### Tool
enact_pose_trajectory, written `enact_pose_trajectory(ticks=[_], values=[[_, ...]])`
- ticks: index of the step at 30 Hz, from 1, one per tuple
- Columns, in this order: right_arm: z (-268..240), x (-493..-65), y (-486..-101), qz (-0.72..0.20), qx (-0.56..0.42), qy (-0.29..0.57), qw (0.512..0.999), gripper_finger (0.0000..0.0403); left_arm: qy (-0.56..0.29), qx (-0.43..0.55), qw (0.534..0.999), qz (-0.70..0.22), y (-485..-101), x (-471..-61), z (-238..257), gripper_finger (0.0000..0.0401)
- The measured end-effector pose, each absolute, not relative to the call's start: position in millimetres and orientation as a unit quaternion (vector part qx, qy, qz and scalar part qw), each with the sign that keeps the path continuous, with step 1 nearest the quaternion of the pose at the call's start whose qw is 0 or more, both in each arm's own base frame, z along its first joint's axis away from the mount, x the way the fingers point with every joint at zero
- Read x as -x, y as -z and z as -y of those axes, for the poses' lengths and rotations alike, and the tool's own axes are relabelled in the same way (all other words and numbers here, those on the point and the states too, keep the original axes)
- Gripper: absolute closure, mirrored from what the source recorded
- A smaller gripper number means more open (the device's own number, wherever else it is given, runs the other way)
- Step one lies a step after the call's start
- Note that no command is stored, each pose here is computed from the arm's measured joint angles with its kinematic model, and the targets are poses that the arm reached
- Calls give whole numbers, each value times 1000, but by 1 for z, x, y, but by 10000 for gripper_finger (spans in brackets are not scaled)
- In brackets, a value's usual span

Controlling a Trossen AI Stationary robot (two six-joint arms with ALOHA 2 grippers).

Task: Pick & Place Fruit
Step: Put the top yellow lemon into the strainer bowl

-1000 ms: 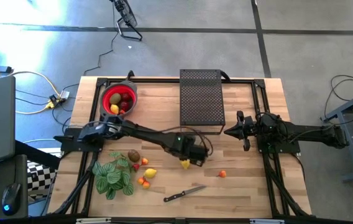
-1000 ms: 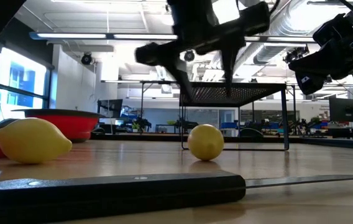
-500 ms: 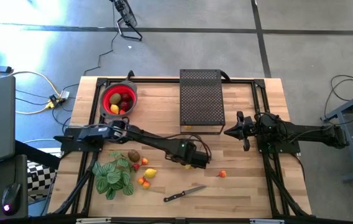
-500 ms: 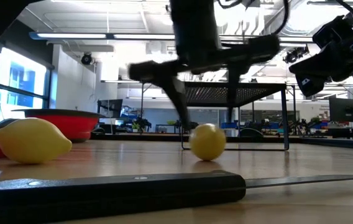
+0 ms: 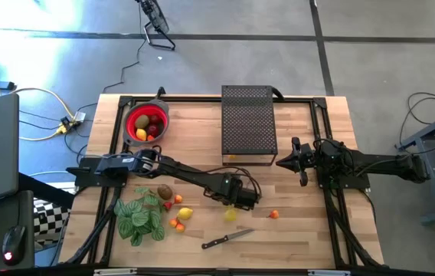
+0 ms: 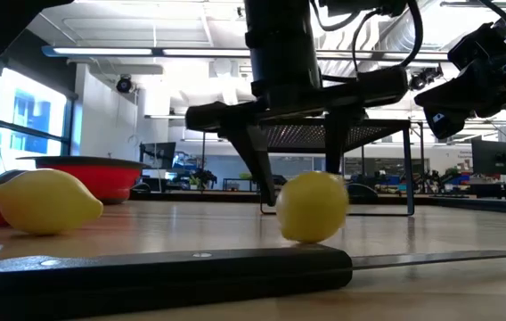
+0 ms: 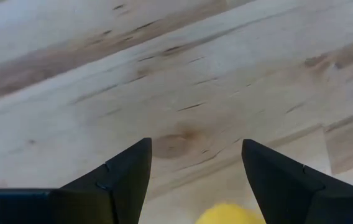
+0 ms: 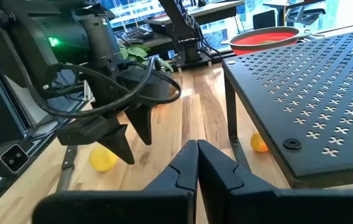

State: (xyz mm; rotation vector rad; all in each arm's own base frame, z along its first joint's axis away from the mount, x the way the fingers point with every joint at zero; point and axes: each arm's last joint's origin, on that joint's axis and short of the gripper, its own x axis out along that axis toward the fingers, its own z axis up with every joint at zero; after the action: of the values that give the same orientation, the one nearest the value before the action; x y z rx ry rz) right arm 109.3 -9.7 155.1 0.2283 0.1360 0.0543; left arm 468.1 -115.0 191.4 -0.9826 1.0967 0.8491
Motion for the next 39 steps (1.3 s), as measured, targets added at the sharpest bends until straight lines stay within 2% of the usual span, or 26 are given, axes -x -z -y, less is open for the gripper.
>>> enact_pose_trajectory(ticks=[6, 17, 24, 39], values=[[10, -109, -155, -68, -114, -27, 991, 401, -338, 384, 690, -512, -191, -468, 115, 158], [10, -109, -155, -68, -118, -27, 990, 401, -316, 399, 681, -527, -194, -468, 117, 158], [10, -109, -155, -69, -119, -27, 990, 401, -302, 384, 691, -533, -194, -468, 116, 158], [9, -110, -150, -96, -158, -33, 982, 401, -338, 350, 722, -492, -195, -470, 113, 158]])
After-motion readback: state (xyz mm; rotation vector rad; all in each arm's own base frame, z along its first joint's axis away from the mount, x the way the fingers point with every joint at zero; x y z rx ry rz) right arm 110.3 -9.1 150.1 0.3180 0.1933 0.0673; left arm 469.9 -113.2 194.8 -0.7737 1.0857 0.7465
